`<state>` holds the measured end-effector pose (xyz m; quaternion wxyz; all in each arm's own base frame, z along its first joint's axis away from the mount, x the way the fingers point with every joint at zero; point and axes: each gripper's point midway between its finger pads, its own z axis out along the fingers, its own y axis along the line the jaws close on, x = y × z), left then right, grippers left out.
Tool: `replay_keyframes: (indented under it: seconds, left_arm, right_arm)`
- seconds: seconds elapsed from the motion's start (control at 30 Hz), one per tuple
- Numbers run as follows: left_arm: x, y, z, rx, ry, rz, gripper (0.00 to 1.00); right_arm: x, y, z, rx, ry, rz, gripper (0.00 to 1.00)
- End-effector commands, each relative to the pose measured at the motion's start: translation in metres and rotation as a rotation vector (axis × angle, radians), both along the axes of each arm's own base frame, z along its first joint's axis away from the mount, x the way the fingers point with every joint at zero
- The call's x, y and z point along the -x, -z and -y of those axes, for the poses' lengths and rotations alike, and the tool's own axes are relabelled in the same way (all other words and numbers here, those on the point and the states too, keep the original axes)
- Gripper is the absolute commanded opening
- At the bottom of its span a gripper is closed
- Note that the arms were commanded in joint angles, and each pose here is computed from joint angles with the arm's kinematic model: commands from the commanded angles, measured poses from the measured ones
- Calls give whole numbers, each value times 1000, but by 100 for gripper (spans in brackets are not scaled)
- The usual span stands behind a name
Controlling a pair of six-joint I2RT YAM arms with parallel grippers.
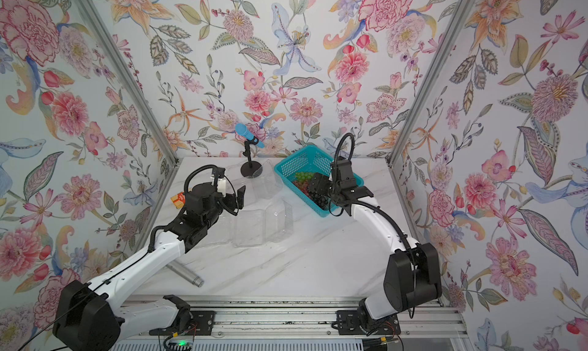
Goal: Pack grapes into containers
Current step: Adjust the basket at the center of the board.
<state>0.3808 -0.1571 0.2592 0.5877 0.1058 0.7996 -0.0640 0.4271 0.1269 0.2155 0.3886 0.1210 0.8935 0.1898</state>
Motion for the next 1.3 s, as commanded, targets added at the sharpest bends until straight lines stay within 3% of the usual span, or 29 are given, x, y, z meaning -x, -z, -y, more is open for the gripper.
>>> replay_keyframes:
  seconds: [0.0, 0.13, 0.3, 0.37, 0.5, 0.7, 0.87, 1.07, 1.27]
  left_arm:
    - [-2, -9, 13, 9, 33, 1, 100]
    - [-6, -6, 22, 1, 56, -12, 100]
    - [-12, -2, 32, -7, 90, -24, 100]
    - [-14, -2, 38, 4, 115, -30, 100]
    - [-17, 1, 43, 17, 126, -36, 100]
    - [-17, 9, 53, 45, 156, -60, 100]
    - [-20, 13, 58, 43, 169, -71, 100]
    - [-22, 17, 64, 38, 184, -81, 100]
    - [-26, 16, 81, 68, 219, -81, 100]
  right_arm:
    - [10, 40, 61, 110, 127, -154, 100]
    - [2, 62, 90, 122, 167, -230, 100]
    - [-14, 84, 86, 116, 141, -285, 100]
    - [-18, 98, 82, 108, 131, -316, 94]
    - [-23, 116, 87, 118, 164, -356, 73]
    - [-24, 116, 98, 134, 207, -355, 60]
    - [-15, 118, 124, 135, 281, -372, 47]
    - [0, 121, 149, 125, 367, -389, 43]
    - [35, 115, 184, 112, 481, -391, 42]
